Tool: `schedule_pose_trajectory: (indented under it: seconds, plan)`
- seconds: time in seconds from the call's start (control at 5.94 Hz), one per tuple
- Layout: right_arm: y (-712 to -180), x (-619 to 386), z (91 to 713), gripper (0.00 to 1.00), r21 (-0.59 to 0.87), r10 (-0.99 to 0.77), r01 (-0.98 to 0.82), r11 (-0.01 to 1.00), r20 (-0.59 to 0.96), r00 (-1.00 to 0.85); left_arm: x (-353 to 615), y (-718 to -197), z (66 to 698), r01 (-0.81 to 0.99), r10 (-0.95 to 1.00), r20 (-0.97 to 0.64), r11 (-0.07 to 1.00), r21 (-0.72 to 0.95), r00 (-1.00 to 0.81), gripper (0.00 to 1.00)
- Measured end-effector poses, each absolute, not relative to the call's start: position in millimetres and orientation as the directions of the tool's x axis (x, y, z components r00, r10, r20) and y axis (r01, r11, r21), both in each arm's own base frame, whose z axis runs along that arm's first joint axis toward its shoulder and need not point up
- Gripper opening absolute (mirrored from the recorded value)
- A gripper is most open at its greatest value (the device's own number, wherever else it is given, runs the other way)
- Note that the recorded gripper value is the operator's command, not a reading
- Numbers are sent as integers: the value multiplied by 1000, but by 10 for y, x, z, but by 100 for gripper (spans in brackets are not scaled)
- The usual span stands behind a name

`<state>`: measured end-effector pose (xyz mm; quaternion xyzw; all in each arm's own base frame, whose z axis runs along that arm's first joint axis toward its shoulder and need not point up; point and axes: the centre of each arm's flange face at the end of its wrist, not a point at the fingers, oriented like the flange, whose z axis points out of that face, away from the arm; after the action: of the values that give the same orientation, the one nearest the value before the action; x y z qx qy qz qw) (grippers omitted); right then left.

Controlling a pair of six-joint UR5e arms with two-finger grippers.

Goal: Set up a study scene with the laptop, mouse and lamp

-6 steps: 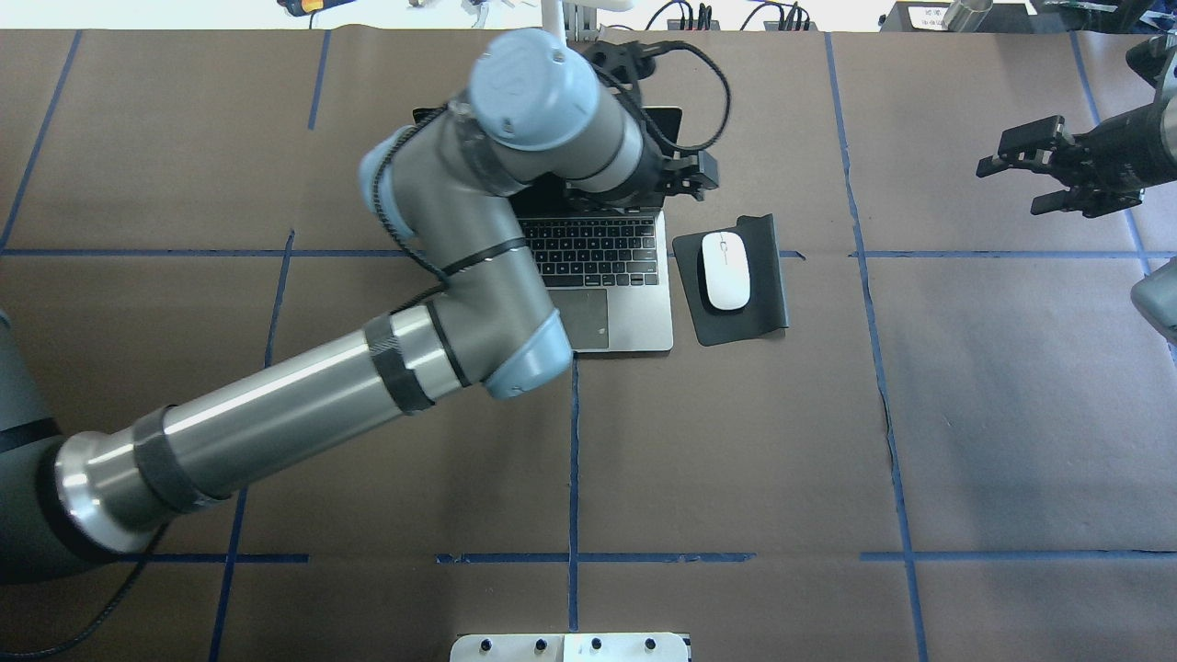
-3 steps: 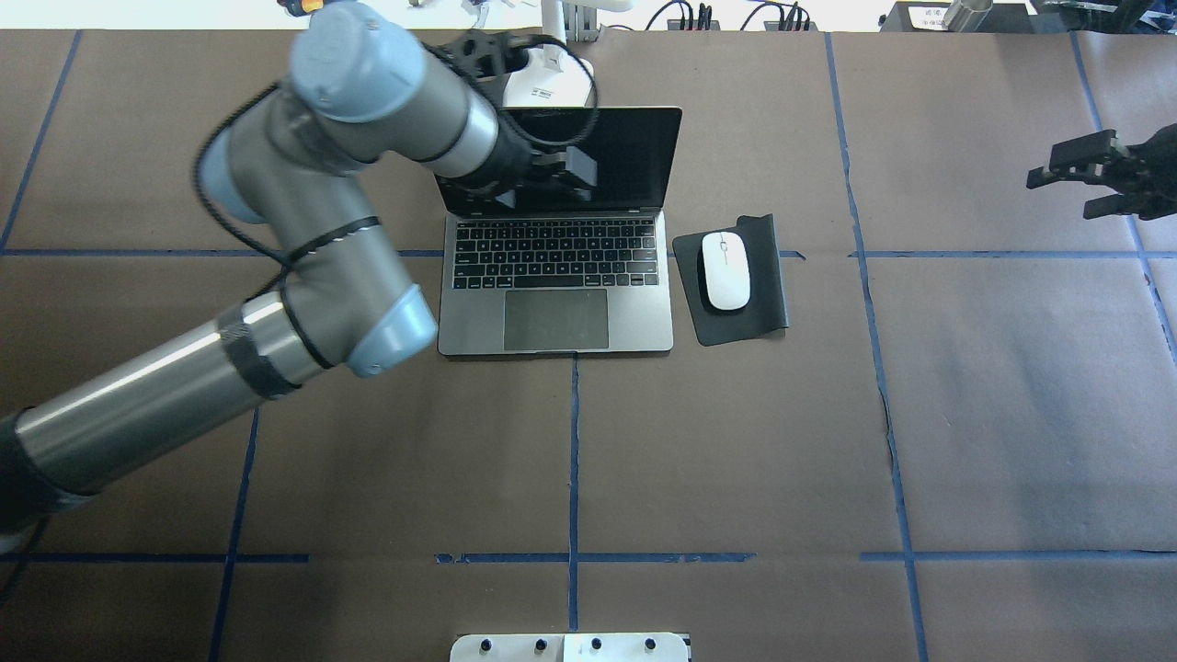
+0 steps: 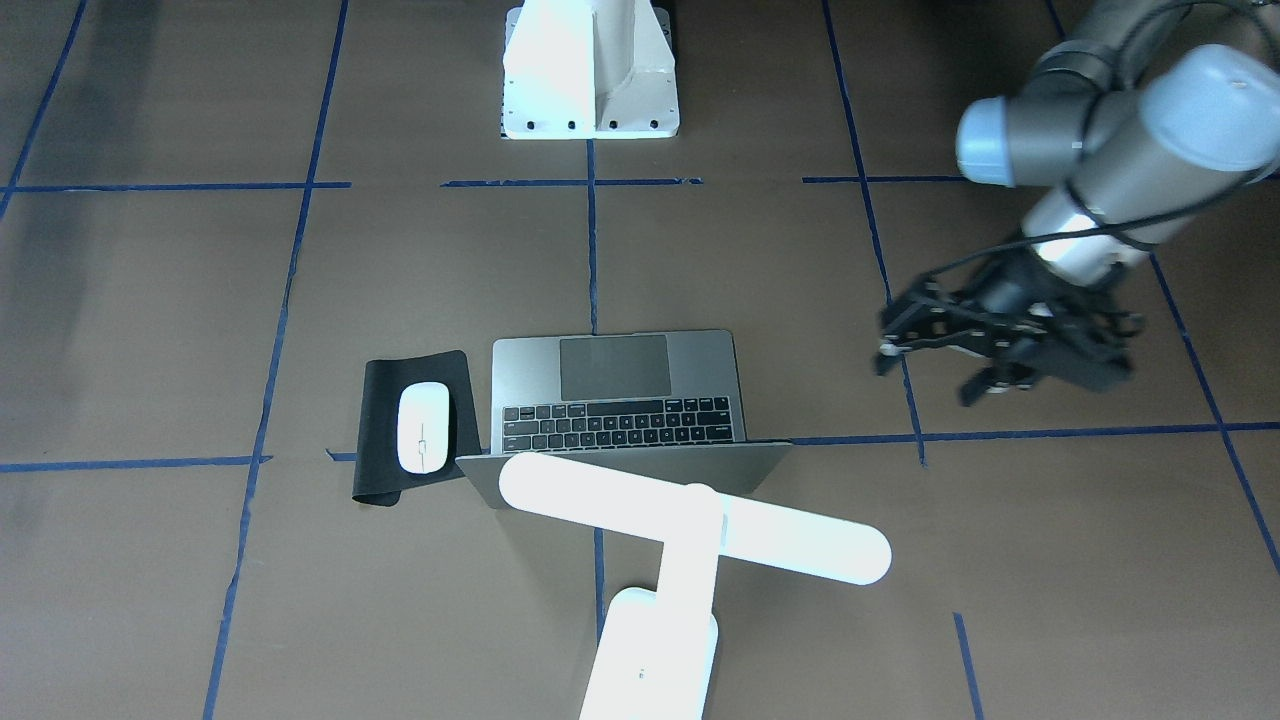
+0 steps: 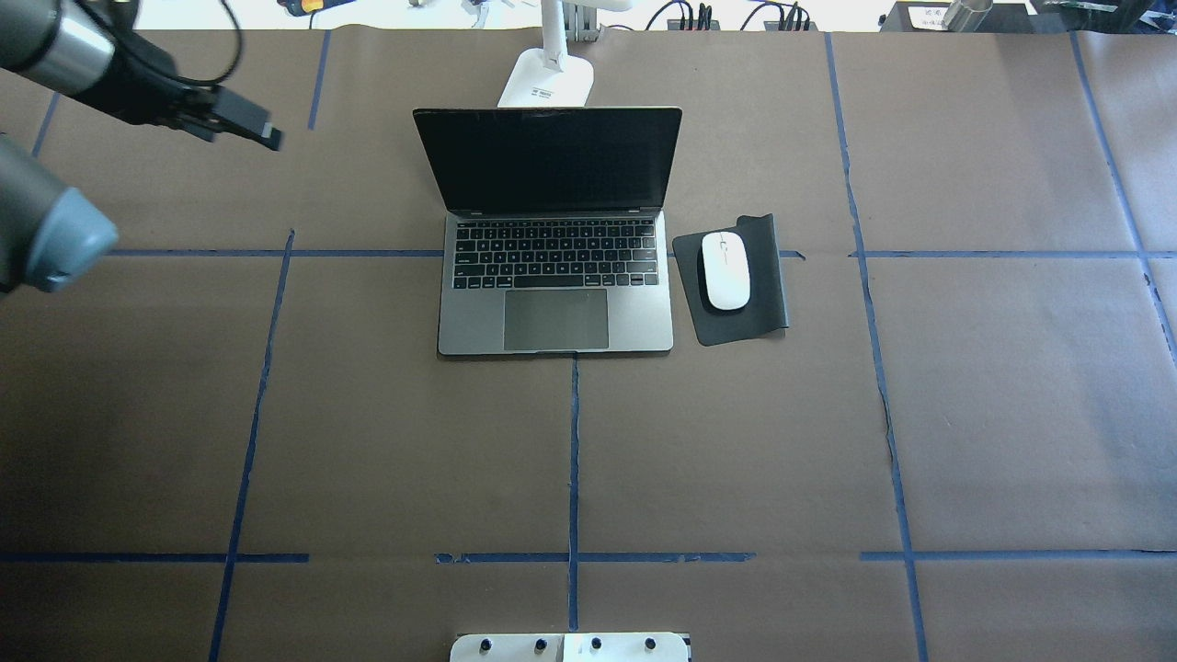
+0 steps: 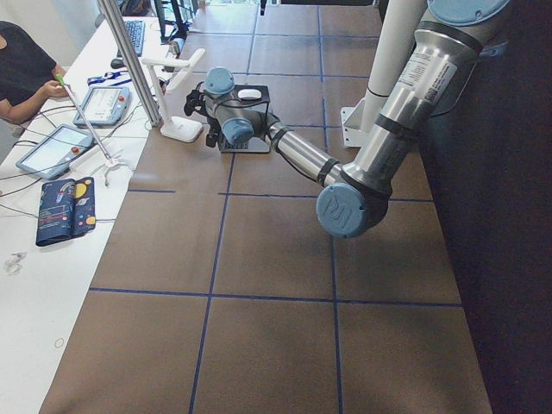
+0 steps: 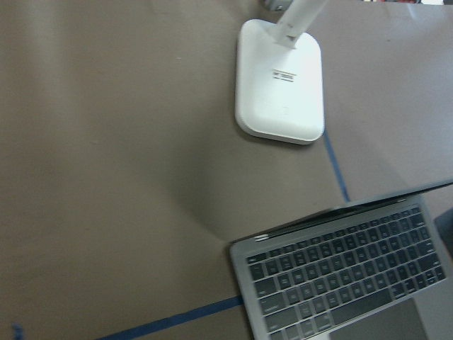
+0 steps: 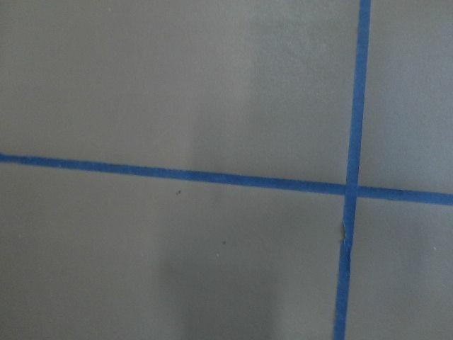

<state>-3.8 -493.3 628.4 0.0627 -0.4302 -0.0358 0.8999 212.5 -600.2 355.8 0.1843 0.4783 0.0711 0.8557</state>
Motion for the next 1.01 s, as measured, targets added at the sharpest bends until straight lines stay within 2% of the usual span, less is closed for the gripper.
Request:
schedule_pose_trajectory:
  seconds: [0.51, 0.67, 1.01]
  plan:
    - [-4669, 86, 6236, 100, 110, -141, 88, 990, 761, 634, 897, -6101, 4624, -156, 340, -640, 932, 328, 689, 100]
    - [-4643, 91, 6258, 100, 103, -136, 89, 991, 761, 634, 496, -5951, 5059, -206, 329, -629, 943, 262, 704, 100]
    - [-4581, 98, 6329, 100, 88, -125, 90, 992, 762, 635, -488, -5334, 6082, -157, 194, -651, 981, 116, 734, 100]
